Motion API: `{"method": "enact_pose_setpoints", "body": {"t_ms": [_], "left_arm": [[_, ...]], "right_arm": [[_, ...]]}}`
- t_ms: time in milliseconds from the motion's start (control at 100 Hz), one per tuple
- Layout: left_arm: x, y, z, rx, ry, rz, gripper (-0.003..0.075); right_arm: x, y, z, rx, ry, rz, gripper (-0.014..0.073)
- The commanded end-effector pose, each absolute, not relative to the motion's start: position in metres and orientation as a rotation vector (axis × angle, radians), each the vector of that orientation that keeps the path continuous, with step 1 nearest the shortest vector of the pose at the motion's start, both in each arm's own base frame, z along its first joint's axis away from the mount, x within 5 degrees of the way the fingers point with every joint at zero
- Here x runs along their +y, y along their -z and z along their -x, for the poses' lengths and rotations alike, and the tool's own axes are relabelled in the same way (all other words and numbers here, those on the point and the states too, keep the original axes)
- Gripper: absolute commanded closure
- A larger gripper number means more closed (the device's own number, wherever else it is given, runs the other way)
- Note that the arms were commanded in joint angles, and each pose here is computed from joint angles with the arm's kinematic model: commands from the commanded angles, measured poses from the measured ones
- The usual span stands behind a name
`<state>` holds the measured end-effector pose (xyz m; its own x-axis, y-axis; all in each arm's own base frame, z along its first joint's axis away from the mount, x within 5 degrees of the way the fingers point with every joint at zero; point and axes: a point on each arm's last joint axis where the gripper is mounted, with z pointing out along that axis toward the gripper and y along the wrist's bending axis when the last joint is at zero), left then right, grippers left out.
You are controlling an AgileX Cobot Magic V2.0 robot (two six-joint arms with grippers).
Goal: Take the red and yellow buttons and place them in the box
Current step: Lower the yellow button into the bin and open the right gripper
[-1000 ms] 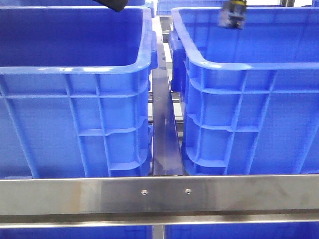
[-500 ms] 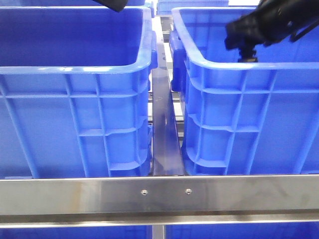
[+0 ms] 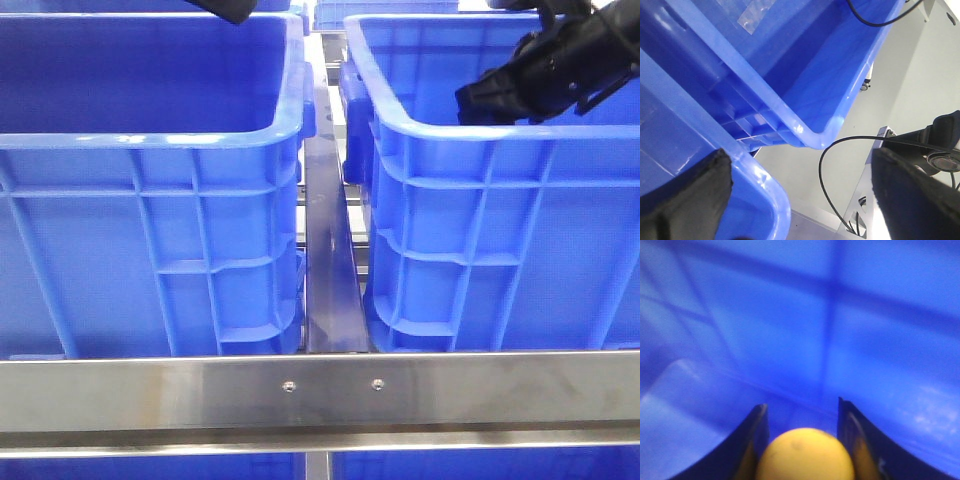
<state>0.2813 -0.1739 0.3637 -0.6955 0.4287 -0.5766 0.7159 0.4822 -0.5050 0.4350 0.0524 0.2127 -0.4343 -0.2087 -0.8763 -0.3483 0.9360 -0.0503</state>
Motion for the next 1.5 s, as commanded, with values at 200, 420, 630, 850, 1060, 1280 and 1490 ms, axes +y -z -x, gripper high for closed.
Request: {"method": "enact_pose_setpoints", "body": {"t_ms": [200, 420, 630, 850, 1060, 1280, 1490], "left_arm": [[-0.176, -0.39, -0.268, 2.265, 1.125, -0.961, 0.0174], [-0.176, -0.39, -0.268, 2.265, 1.125, -0.961, 0.0174], [-0.176, -0.39, -0.268, 2.265, 1.125, -0.961, 0.0174], [-0.176, -0.39, -0.268, 2.265, 1.125, -0.961, 0.0175], [-0.176, -0.39, -0.268, 2.265, 1.125, -0.961, 0.0175], [-0.176, -0.39, -0.268, 2.265, 1.125, -0.961, 0.0175], [-0.176, -0.389, -0.268, 2.266, 1.122, -0.962, 0.0175]], "right_arm": [[0.051, -0.246, -0.438, 1.93, -0.246, 0.314, 0.0334], [0.05, -0.246, -0.438, 1.935, -0.239, 0.307, 0.0149], [0.049, -0.242, -0.437, 1.953, -0.225, 0.297, 0.0105], [0.048, -0.245, -0.43, 1.956, -0.219, 0.294, 0.0105], [0.044, -0.264, -0.418, 1.932, -0.185, 0.277, 0.0105], [0.041, -0.284, -0.398, 1.902, -0.159, 0.264, 0.0105], [0.03, -0.31, -0.361, 1.886, -0.058, 0.202, 0.0143]]}}
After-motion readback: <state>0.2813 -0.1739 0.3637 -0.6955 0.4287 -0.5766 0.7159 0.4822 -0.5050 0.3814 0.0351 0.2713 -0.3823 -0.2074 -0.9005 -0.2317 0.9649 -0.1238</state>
